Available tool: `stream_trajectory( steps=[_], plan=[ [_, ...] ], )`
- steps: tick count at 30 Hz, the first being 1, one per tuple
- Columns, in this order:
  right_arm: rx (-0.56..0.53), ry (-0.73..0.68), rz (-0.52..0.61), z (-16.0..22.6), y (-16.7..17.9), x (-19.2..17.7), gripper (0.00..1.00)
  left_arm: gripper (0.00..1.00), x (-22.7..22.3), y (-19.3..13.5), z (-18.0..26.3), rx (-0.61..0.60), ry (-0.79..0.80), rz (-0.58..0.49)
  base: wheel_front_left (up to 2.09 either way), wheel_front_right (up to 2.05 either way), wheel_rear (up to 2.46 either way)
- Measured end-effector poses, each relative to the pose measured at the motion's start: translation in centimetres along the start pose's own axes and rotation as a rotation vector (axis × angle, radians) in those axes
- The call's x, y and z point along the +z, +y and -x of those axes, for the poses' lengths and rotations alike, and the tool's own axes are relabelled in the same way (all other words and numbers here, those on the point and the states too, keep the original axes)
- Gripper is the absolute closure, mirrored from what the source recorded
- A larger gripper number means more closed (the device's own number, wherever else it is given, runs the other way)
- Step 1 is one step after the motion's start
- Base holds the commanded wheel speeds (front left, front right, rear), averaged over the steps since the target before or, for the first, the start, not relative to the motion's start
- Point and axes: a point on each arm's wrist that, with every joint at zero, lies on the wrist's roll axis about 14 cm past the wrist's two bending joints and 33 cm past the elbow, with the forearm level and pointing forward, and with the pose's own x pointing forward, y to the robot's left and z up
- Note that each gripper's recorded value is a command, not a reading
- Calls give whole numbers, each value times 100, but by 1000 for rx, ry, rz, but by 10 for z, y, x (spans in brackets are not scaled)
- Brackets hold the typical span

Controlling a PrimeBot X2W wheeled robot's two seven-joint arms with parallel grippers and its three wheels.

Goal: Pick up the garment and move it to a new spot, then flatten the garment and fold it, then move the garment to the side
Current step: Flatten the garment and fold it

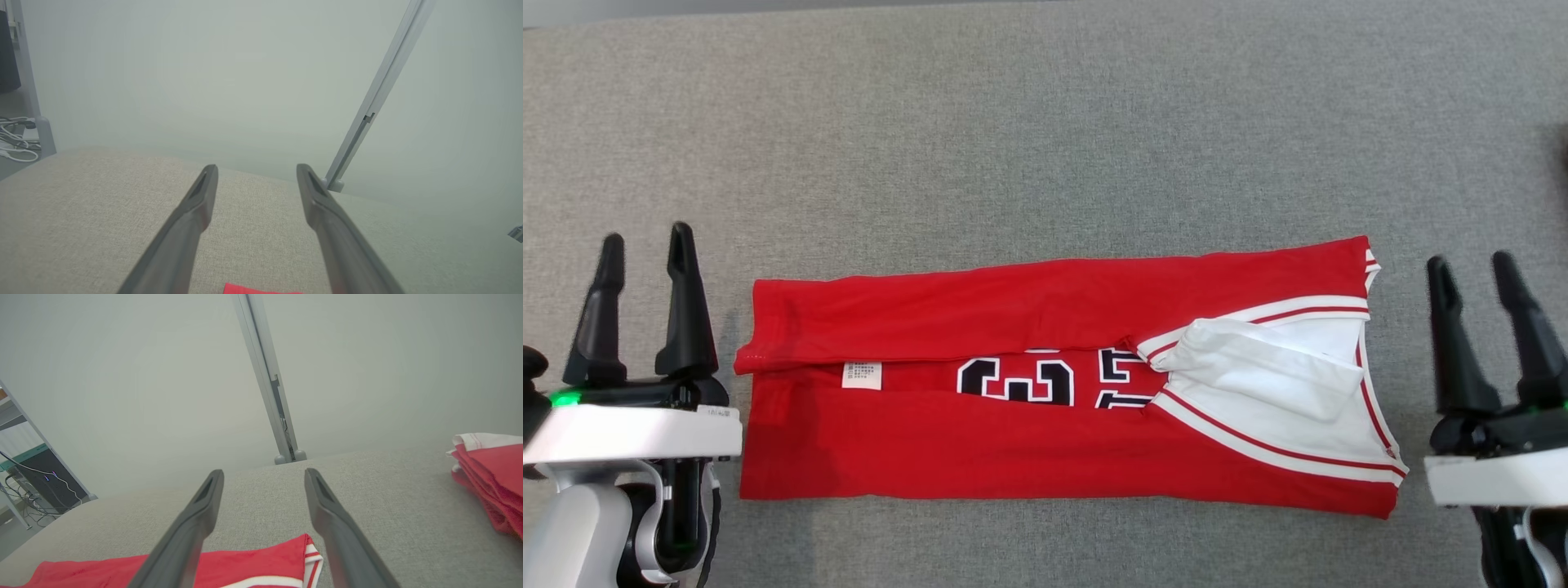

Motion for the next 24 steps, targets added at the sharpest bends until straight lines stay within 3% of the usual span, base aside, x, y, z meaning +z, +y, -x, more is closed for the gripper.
stream_trajectory(
  steps=[8, 24],
  plan=[
    [-4, -79, 131, -16, -6, 35, 0, 0, 34, -13, 7, -38, -135, -118, 0, 0, 0],
    [-38, 12, 183, -9, -17, 8, 0, 0, 0, -2, 29, 3, -44, -155, 0, 0, 0]
  ],
)
